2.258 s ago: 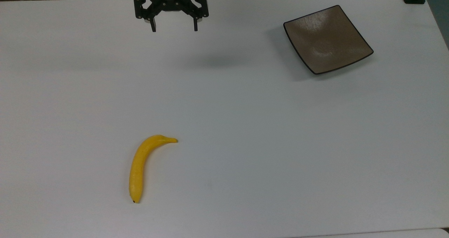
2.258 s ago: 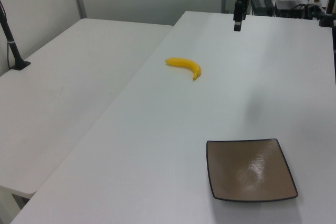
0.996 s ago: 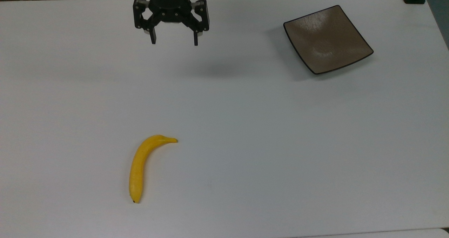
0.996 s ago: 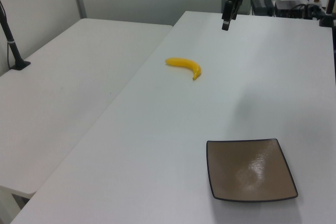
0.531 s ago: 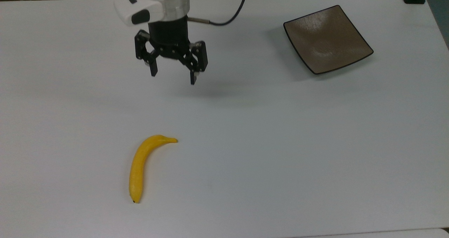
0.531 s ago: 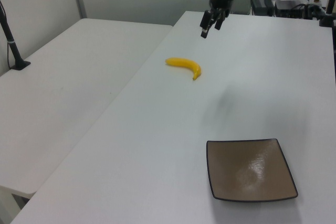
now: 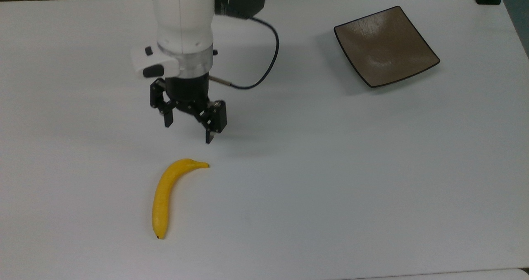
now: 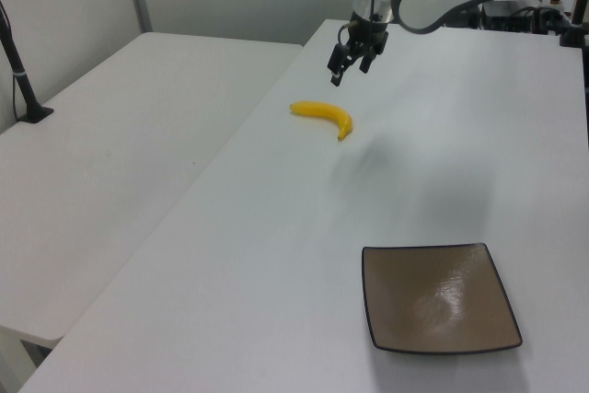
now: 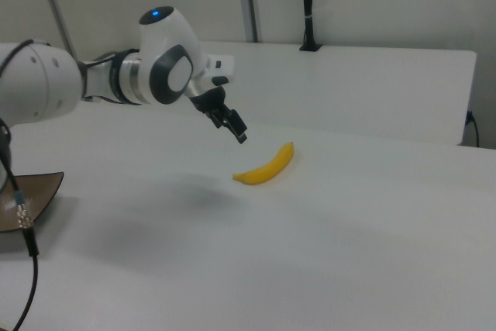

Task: Bananas placed on a ceramic plate
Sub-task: 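Lower the open gripper down over the middle of the yellow banana, then close the gripper on the yellow banana and lift it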

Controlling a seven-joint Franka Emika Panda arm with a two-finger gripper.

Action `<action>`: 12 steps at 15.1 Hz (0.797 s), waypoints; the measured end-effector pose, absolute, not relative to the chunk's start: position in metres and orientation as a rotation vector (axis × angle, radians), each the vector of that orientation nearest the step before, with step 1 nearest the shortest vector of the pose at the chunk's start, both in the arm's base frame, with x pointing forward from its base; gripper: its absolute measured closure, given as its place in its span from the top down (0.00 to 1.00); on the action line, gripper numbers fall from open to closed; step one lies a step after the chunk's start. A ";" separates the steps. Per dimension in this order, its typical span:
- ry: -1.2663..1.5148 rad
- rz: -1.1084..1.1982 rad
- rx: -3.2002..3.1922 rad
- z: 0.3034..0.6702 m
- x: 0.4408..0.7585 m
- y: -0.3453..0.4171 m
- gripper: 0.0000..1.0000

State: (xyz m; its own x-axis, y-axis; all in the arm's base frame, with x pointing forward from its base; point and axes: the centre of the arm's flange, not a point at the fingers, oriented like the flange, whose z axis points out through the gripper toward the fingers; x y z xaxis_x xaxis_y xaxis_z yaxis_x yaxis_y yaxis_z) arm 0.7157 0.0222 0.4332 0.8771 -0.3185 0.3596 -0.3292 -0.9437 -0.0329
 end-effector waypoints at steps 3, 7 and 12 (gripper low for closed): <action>-0.562 0.564 2.995 0.412 0.736 0.005 1.00; -0.585 0.582 2.972 0.381 0.755 -0.011 1.00; -0.593 0.621 2.948 0.334 0.767 -0.027 1.00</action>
